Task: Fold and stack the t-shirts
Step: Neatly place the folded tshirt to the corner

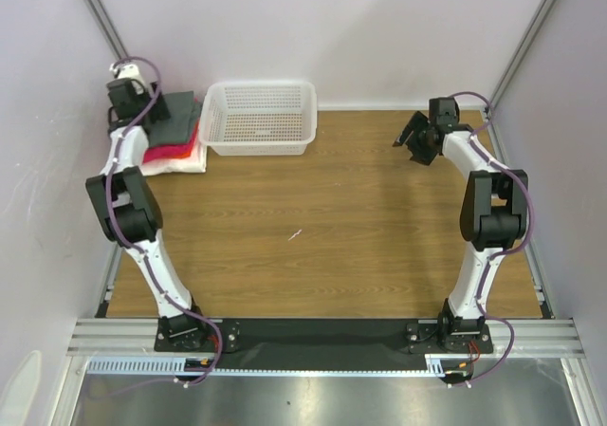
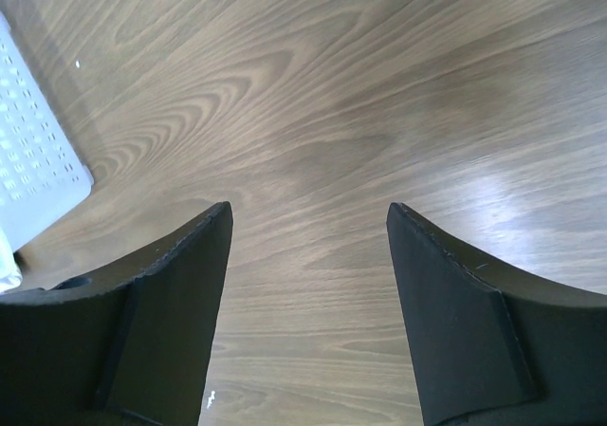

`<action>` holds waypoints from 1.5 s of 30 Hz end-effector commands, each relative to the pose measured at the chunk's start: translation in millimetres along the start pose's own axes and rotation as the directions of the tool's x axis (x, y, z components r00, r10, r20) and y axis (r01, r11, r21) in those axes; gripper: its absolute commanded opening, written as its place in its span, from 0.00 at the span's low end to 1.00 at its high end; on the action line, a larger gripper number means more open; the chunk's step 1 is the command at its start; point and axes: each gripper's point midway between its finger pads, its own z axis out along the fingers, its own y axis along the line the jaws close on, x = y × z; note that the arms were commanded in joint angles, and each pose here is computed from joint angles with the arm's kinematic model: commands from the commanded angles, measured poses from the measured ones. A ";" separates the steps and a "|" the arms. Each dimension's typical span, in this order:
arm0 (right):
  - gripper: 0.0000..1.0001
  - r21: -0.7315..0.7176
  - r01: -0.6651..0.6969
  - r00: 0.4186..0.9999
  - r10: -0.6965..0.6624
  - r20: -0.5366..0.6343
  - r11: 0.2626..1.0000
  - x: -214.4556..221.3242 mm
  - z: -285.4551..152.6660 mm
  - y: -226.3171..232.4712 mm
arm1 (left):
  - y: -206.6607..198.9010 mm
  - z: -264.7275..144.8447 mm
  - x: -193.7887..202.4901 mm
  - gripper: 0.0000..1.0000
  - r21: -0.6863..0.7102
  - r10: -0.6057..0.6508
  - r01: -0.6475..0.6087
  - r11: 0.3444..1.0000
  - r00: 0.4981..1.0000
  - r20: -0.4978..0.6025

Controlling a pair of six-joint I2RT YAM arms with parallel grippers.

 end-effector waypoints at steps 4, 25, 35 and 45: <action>0.72 -0.026 0.025 1.000 -0.025 0.018 0.999 -5.8 -1.3 10.4 | -54.9 -36.9 -73.8 0.90 -0.080 -0.032 0.054 0.995 0.967 0.253; 0.73 -0.015 0.016 1.000 -0.016 0.011 1.000 -6.1 5.7 7.8 | -79.6 15.3 30.3 0.89 -0.017 0.061 -0.061 0.998 0.998 -0.016; 0.78 -0.056 0.041 0.997 -0.038 0.063 0.998 -30.0 -12.2 27.4 | -79.0 0.0 20.5 0.92 0.010 0.151 -0.151 0.989 0.988 -0.028; 1.00 -0.145 0.181 0.961 -0.143 0.238 0.973 -87.6 -81.6 73.2 | -99.2 -108.7 -66.2 1.00 0.136 -0.046 0.023 0.990 0.985 0.167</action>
